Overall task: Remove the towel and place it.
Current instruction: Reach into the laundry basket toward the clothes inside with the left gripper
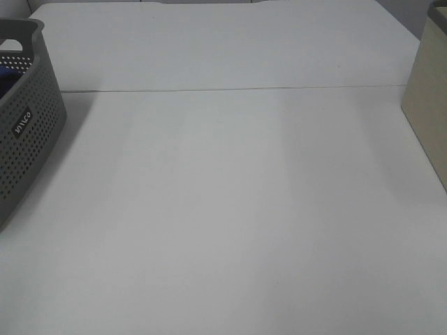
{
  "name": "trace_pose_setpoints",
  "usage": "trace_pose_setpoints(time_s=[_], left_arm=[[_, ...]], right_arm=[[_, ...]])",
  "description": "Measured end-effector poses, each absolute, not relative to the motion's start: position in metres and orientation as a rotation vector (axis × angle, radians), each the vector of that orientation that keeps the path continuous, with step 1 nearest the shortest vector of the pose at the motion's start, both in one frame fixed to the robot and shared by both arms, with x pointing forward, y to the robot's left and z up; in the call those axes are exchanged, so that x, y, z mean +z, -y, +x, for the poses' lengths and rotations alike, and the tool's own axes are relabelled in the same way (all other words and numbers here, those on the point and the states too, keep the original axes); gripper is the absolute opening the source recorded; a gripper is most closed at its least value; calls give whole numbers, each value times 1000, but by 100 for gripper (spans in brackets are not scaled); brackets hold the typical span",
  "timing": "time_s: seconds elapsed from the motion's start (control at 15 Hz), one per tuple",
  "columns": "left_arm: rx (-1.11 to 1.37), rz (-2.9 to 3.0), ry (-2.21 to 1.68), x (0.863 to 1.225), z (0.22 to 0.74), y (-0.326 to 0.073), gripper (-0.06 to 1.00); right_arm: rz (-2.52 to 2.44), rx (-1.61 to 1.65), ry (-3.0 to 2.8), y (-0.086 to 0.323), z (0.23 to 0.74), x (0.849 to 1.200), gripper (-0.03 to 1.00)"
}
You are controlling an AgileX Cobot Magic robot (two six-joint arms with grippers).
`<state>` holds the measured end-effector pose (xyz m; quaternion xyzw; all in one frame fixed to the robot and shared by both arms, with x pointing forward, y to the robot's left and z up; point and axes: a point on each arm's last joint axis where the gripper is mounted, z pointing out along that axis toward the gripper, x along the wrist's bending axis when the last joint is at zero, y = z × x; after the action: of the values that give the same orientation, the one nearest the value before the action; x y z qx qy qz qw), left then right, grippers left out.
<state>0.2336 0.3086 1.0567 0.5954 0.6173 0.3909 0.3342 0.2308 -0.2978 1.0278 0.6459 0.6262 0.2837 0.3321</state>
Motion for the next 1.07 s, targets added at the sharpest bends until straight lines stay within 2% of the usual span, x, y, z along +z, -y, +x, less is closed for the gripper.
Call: trace_pose_setpoints(time_s=[1.07], left_arm=[[1029, 1544, -1602, 1057, 231, -309, 98]], right_arm=[[1688, 741, -1636, 298, 231, 1028, 67]])
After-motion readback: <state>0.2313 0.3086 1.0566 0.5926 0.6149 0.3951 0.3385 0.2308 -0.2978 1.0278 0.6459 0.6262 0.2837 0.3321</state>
